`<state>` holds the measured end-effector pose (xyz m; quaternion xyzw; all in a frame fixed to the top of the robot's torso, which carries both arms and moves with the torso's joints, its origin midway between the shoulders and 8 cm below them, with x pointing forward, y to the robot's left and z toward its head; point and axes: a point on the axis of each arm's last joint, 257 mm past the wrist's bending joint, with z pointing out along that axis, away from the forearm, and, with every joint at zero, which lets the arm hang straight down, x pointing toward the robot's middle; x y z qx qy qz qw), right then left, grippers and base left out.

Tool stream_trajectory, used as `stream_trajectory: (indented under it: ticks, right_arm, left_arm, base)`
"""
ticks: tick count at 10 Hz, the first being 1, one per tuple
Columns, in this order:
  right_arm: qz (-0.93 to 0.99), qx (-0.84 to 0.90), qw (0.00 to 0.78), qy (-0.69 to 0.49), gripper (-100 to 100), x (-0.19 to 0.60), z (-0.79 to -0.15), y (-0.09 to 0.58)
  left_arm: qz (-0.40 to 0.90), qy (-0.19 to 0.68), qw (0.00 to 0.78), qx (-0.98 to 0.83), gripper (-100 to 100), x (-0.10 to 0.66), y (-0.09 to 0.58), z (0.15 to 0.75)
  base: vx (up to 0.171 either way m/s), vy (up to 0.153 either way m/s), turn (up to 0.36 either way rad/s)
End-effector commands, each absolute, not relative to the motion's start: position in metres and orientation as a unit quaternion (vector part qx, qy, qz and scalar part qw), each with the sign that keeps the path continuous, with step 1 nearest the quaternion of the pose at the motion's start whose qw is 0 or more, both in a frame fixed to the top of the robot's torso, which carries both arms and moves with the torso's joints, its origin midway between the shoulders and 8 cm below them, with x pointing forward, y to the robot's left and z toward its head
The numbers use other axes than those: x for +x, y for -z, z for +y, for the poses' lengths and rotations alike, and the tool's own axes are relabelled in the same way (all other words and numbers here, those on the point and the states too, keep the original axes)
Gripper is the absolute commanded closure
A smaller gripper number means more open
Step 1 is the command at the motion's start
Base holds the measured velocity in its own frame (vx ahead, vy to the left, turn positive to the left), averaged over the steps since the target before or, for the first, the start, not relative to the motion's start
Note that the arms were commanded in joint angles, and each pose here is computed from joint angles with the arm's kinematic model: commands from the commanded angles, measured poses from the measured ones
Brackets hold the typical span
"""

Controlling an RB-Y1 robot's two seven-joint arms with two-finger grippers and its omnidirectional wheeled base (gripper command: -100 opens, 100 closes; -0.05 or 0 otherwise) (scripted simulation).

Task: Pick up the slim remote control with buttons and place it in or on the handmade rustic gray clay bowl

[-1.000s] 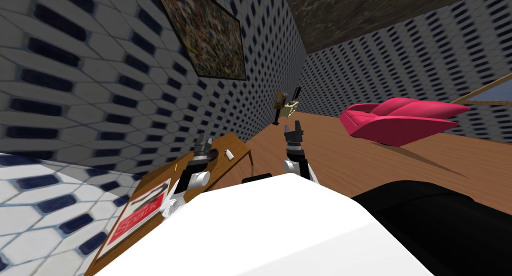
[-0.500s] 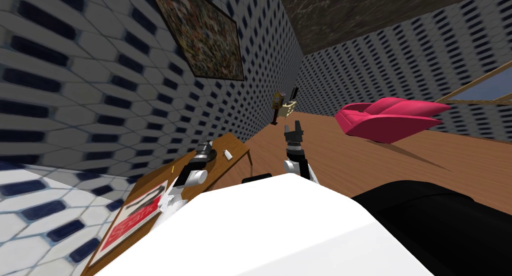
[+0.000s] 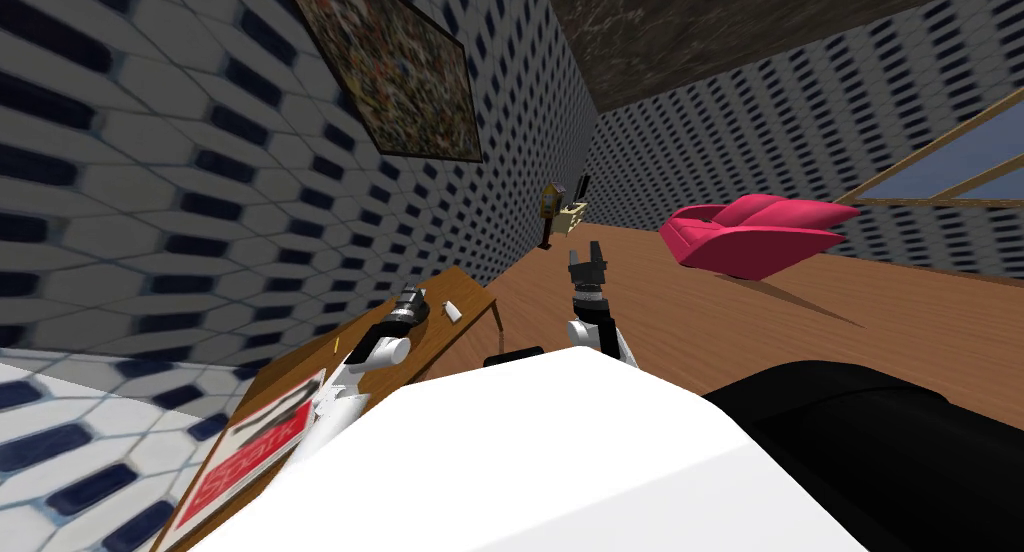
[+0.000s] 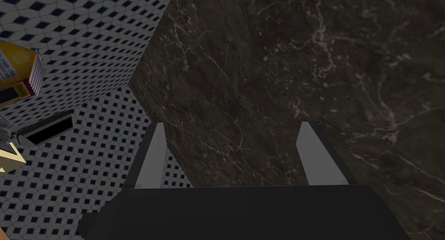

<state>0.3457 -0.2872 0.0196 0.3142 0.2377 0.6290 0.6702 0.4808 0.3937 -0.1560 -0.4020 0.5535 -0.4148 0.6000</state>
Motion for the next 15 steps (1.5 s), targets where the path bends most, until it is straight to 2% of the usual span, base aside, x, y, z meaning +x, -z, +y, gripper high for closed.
stream_trajectory:
  ticks: [1, 5, 15]
  right_arm:
    - [0.238, 0.314, 0.670, -0.629, 0, 0.346, -0.287, -0.020]
    - [0.238, 0.314, 0.670, -0.629, 0, 0.346, -0.287, -0.020]
    - [0.238, 0.314, 0.670, -0.629, 0, 0.346, -0.287, -0.020]
  left_arm:
    - [0.578, 0.392, 0.583, -0.415, -100, 0.487, 0.178, 0.405]
    - [0.605, 0.360, 0.559, -0.438, -100, 0.488, 0.213, 0.424]
    - [0.705, 0.238, 0.435, -0.508, -100, 0.456, 0.330, 0.489]
  base:
    - [-0.007, -0.007, -0.109]
    - [-0.001, -0.002, -0.074]
    - [0.012, 0.012, -0.131]
